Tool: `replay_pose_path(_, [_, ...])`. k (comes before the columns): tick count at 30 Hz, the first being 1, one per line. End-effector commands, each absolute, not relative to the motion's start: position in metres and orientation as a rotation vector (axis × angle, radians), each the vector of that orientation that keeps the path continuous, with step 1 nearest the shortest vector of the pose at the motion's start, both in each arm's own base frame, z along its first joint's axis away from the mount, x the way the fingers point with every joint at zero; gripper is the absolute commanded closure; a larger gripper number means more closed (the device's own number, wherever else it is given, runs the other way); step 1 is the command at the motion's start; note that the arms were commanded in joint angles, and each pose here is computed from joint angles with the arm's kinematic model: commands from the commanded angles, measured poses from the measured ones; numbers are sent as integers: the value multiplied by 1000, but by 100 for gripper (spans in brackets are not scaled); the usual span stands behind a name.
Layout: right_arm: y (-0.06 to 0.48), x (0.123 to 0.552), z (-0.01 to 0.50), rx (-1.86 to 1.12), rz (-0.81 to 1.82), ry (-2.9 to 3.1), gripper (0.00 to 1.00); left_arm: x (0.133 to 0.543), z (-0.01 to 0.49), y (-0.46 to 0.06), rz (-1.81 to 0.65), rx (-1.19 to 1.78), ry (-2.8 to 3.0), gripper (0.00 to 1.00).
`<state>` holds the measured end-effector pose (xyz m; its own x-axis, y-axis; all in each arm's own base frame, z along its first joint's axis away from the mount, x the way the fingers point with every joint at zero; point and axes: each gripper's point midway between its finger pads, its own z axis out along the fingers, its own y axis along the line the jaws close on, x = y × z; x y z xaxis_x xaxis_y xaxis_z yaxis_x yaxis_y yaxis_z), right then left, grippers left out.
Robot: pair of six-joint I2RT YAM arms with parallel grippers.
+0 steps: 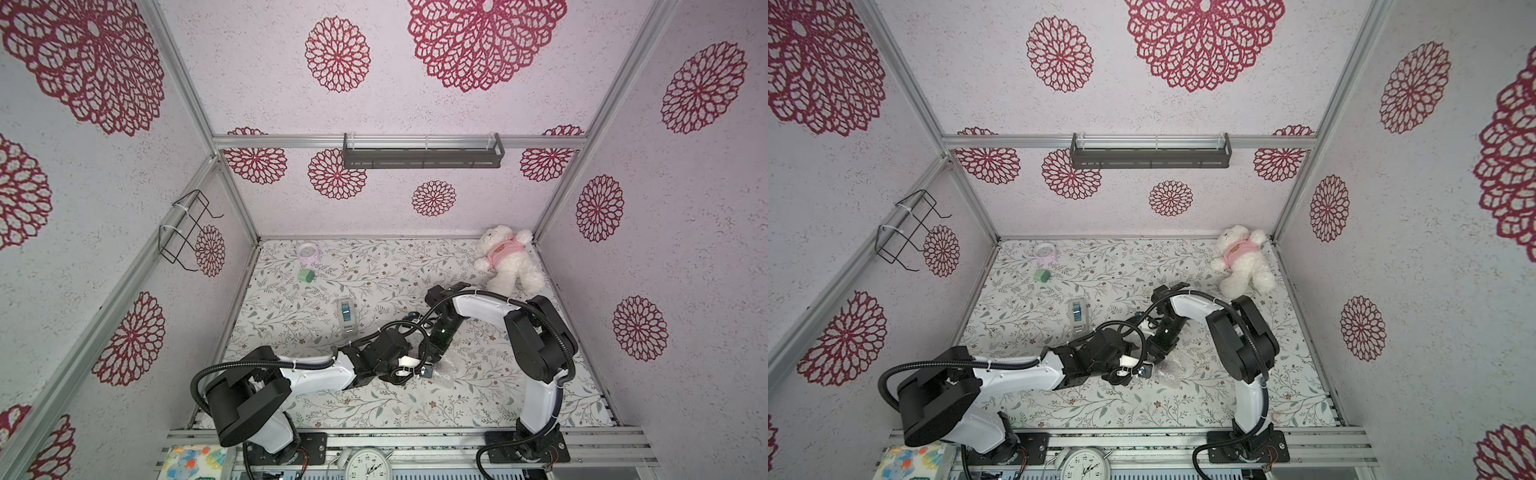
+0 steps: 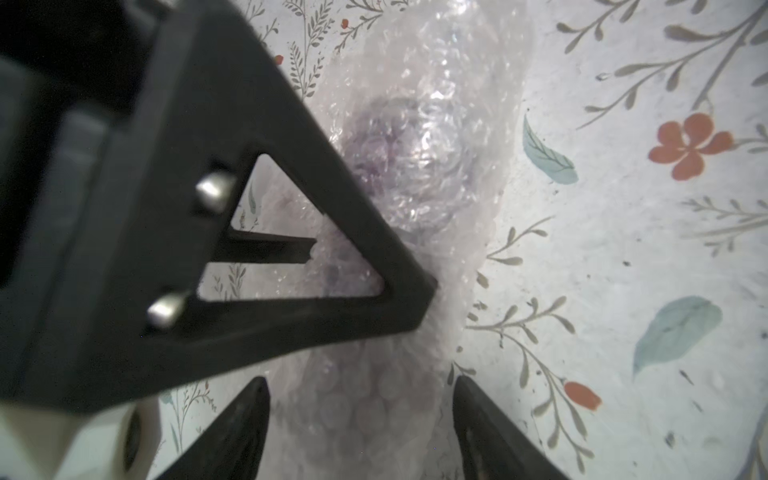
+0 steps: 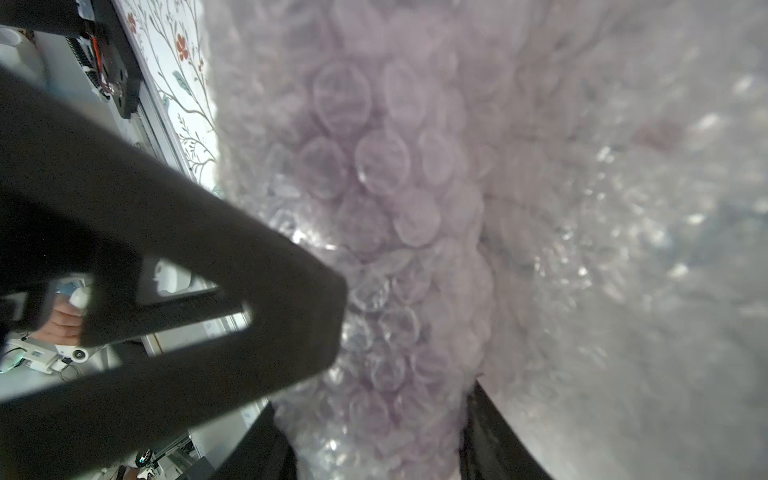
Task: Wrap wine bottles in bubble wrap
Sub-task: Wrap the wine bottle in bubble wrap.
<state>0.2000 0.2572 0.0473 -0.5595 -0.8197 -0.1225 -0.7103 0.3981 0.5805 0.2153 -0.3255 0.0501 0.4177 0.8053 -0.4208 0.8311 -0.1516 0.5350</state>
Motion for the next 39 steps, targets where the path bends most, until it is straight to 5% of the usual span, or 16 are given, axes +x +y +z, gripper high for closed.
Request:
replay_pose_path(1, [254,201,38,1355,-844,-2468,54,212,48,-339,-79,1988,1315,28])
replay_pose_path(7, [253,204,41,1361,-851,-2479,52,212,26,-339,-72,2042,1338,38])
replay_pose_path(13, [249,220,55,1345,-820,-2600,41,206,15,-339,-56,2085,1370,77])
replay_pose_path(18, [236,239,81,1240,-864,-2761,27,199,10,-338,-53,2116,1401,93])
replay_pose_path(31, [213,264,95,1018,-748,-3039,25,206,13,-345,-30,2079,1454,79])
replay_pose_path(39, [235,257,88,1000,-823,-3024,25,218,37,-345,28,1992,1445,58])
